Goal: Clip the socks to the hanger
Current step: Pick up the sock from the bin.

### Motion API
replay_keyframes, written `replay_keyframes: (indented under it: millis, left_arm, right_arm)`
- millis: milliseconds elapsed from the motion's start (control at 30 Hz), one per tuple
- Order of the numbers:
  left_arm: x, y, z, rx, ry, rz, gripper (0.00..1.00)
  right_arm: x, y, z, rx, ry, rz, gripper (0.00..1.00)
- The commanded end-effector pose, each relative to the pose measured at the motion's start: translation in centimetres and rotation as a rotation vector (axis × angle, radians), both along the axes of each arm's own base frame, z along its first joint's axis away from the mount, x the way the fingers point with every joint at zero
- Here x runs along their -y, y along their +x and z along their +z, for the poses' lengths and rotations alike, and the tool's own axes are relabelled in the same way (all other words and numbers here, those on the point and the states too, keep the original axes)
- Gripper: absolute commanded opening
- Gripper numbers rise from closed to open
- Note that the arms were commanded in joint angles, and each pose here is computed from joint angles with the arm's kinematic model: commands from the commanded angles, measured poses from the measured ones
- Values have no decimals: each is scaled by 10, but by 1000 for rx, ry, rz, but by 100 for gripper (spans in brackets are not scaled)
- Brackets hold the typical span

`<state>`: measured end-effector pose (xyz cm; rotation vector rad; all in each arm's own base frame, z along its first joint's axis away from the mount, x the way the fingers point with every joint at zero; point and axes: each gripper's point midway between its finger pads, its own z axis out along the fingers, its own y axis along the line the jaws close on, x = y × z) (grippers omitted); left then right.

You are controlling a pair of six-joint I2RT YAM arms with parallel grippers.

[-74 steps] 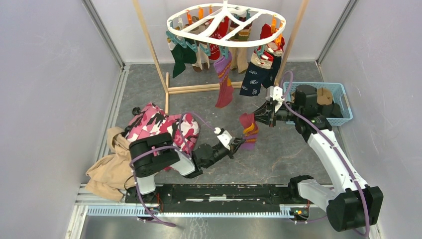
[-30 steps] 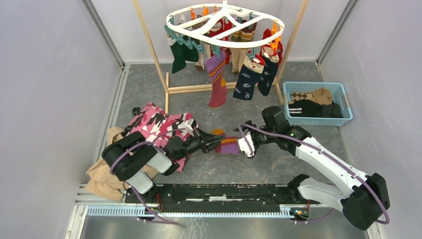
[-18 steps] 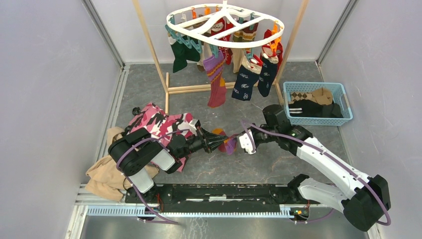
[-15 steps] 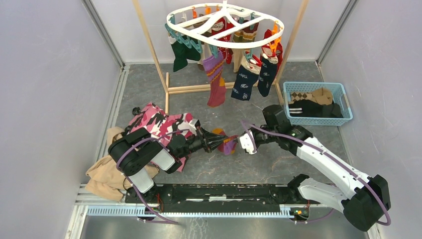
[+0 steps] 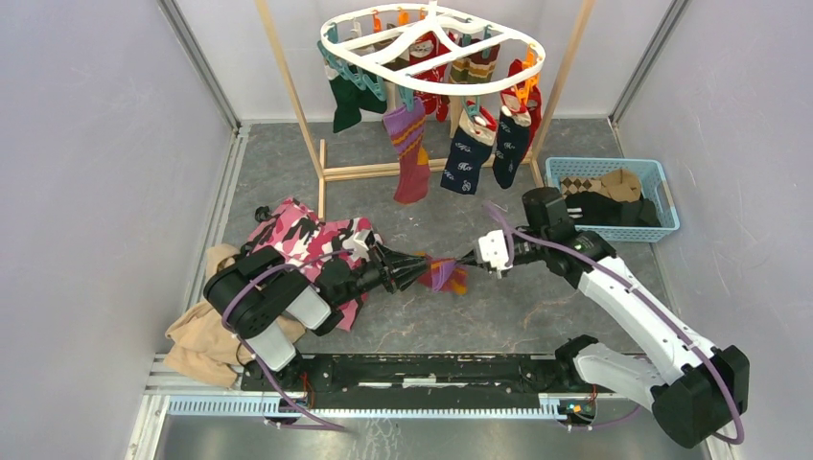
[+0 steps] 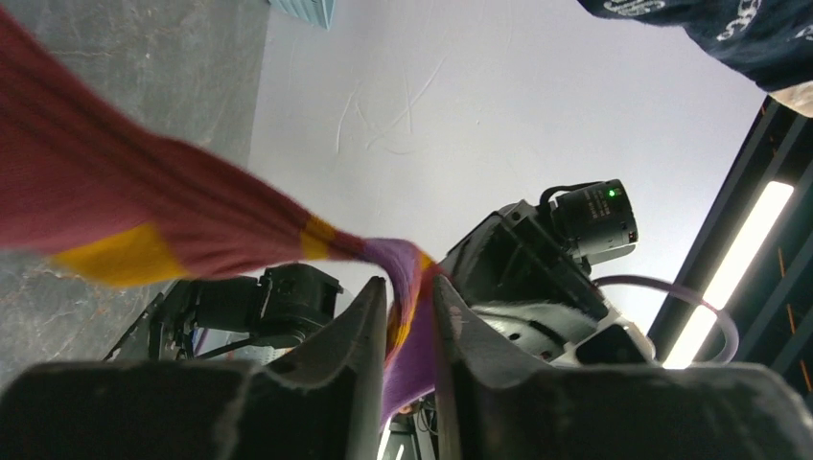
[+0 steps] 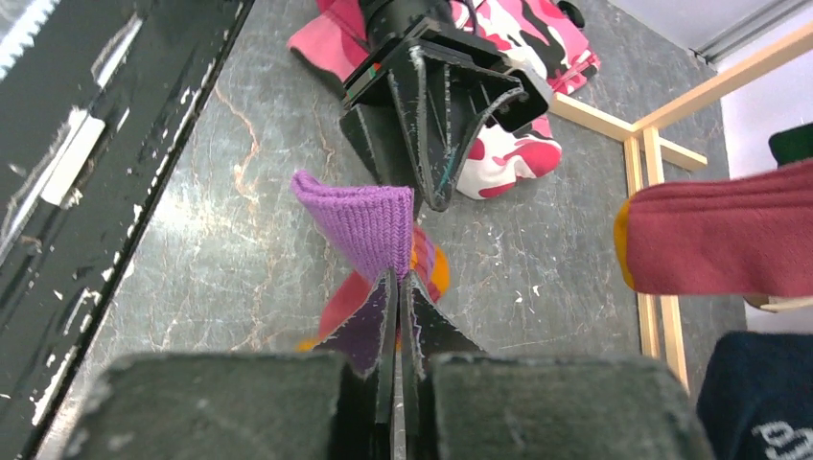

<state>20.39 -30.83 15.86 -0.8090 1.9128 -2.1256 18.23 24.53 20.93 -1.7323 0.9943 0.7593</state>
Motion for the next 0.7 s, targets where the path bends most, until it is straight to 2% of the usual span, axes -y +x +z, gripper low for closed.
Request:
replay_keyframes:
  millis: [0,100,233,267,333,400,467,533,600,667]
  left_arm:
    - [-9,-13,46,291,-91,-12,42]
    - [-10,-14,43,390,-42,-18,57]
    - [-23,-18,52,642,57,37,68]
    - [-24,-18,51,749,125,51,70]
    - [-21,-14,34,879,321,25,70]
    - [-23,-8,21,1025,567,-1,77]
    - [-32,-11,22,1198,734,5,84]
    - [-42,-19,34,1367,772,54,91]
    - [-51,-30,54,1542,740,154,99]
    - [-56,-40,58,1668,727,207,100]
  right_arm:
    - [1,-1,33,-80,104,4,0]
    - [7,8,38,-115,120,-37,0]
    - [16,22,44,-156,135,-116,0]
    - [18,25,44,-166,134,-135,0]
    - [22,30,42,-181,130,-154,0]
    - [23,31,39,-198,129,-156,0]
    - [21,29,38,-216,134,-142,0]
    - [20,27,39,-232,143,-127,0]
    - [18,27,40,-246,150,-119,0]
    - [17,26,43,-257,160,-113,0]
